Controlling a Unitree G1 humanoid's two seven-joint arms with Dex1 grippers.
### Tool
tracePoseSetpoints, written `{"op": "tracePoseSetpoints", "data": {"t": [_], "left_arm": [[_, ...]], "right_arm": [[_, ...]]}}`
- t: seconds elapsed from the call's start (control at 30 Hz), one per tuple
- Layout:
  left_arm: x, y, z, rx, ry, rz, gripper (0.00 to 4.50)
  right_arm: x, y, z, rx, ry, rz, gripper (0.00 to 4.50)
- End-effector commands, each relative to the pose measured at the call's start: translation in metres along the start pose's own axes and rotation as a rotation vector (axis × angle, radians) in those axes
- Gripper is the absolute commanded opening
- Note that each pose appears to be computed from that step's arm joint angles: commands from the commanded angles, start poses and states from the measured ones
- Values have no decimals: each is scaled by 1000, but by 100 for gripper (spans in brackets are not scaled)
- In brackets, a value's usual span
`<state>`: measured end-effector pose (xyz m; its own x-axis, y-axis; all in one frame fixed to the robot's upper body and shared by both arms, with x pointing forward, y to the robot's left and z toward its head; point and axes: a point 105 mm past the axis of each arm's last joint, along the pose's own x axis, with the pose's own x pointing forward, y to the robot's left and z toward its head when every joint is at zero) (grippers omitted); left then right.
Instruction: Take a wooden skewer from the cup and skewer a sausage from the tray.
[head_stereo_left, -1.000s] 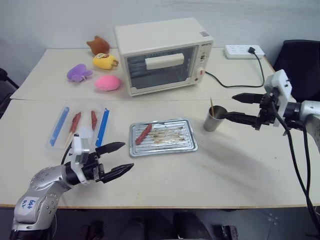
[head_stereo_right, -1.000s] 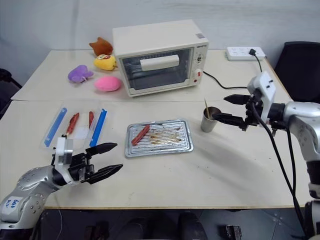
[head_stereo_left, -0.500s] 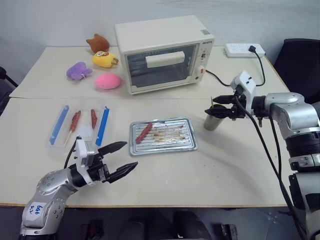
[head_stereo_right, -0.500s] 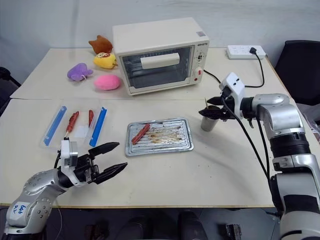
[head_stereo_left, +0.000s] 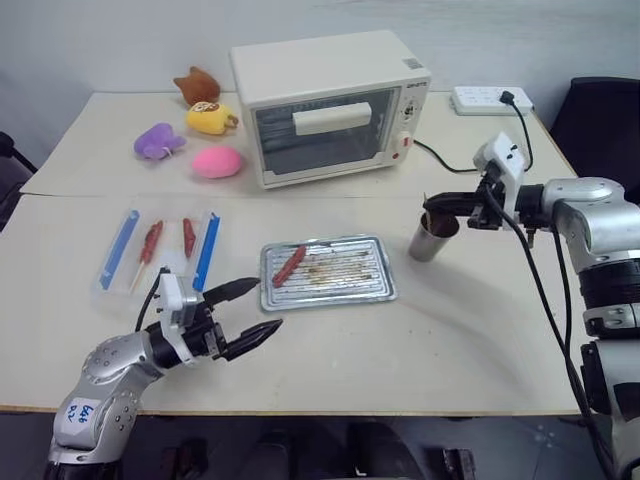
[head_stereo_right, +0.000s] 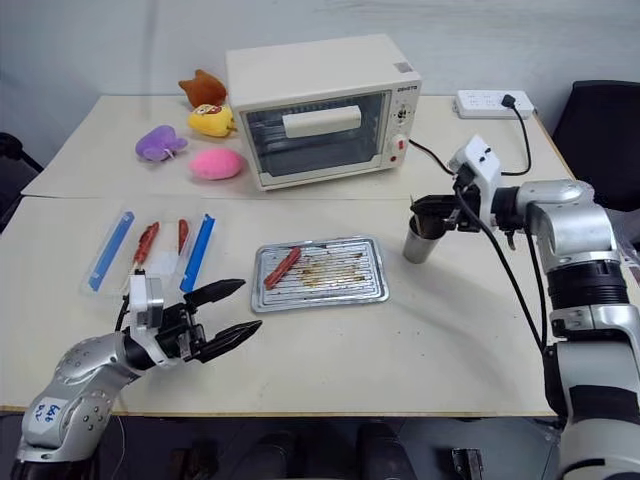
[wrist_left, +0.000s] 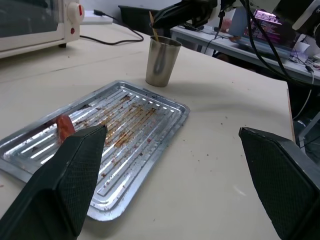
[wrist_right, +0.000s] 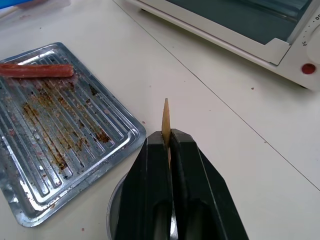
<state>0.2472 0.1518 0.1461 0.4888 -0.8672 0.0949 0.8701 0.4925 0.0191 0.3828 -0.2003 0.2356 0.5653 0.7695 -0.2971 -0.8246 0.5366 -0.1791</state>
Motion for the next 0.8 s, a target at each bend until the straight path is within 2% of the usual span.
{"op": "tracePoseSetpoints", "data": {"t": [0.03, 0.2, 0.33, 0.5, 0.63, 0.8], "left_arm": [[8, -3, 10, 24, -37, -30, 450], [21, -2, 21, -3, -110, -58, 450], [35, -8, 31, -47, -174, -108, 450], [57, -10, 45, -70, -289, -113, 450], [73, -11, 51, -36, -335, -119, 450], [87, -16, 61, -29, -397, -125, 450]], "right_arm": [[-37, 9, 59, -118, -187, 56, 5], [-54, 35, 89, -50, -350, 193, 5], [-41, 62, 104, 99, -572, 323, 5], [-13, 101, 101, 284, -796, 449, 5], [5, 121, 95, 412, -868, 474, 5], [14, 133, 86, 471, -872, 488, 5]]}}
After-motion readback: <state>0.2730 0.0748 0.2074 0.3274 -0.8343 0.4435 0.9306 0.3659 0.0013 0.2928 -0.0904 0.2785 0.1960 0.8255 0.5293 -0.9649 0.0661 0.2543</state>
